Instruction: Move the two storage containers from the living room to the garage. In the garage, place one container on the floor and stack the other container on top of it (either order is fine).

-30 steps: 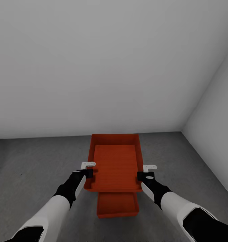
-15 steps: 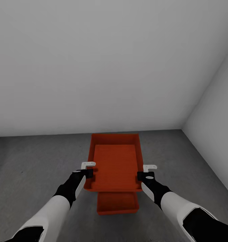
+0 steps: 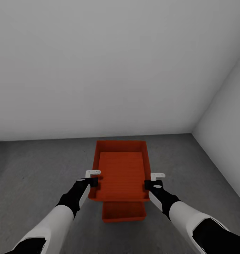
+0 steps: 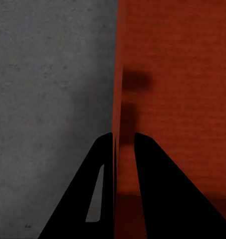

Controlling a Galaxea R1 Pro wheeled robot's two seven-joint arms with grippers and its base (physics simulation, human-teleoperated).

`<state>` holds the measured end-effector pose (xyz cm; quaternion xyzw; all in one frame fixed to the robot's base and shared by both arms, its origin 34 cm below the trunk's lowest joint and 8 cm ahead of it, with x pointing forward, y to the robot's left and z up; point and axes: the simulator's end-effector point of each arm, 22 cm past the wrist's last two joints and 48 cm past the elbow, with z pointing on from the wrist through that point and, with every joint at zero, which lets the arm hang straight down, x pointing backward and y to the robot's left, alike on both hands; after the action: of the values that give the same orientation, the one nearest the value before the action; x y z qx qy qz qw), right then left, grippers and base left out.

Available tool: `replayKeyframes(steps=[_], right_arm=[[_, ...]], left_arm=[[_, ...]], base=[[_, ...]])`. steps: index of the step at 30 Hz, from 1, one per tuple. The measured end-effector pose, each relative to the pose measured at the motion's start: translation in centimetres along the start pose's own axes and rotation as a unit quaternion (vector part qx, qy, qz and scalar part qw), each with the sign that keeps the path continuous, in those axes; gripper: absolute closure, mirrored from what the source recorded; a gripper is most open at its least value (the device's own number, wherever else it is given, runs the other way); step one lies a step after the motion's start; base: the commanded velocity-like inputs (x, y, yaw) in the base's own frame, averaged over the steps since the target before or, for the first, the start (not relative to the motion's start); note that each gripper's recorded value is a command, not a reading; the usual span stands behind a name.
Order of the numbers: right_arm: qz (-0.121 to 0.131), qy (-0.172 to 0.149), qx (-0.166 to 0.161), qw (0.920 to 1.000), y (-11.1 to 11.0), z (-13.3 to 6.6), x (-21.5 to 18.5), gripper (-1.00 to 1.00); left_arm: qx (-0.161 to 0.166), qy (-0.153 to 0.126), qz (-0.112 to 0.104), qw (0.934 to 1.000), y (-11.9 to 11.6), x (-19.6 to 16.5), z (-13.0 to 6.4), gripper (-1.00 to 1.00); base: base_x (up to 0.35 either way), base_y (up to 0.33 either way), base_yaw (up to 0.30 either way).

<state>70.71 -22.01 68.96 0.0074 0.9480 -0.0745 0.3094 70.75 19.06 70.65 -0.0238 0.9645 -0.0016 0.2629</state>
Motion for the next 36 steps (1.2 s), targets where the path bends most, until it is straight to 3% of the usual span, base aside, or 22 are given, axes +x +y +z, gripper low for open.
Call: replayKeyframes(steps=[36], right_arm=[[-0.004, 0.026, -0.001, 0.9996, 0.3, 1.6, 3.2, 1.00]], left_arm=[[-0.001, 0.027, 0.000, 0.9996, 0.1, 2.9, 2.0, 1.00]], base=[[0.000, 0.000, 0.000]])
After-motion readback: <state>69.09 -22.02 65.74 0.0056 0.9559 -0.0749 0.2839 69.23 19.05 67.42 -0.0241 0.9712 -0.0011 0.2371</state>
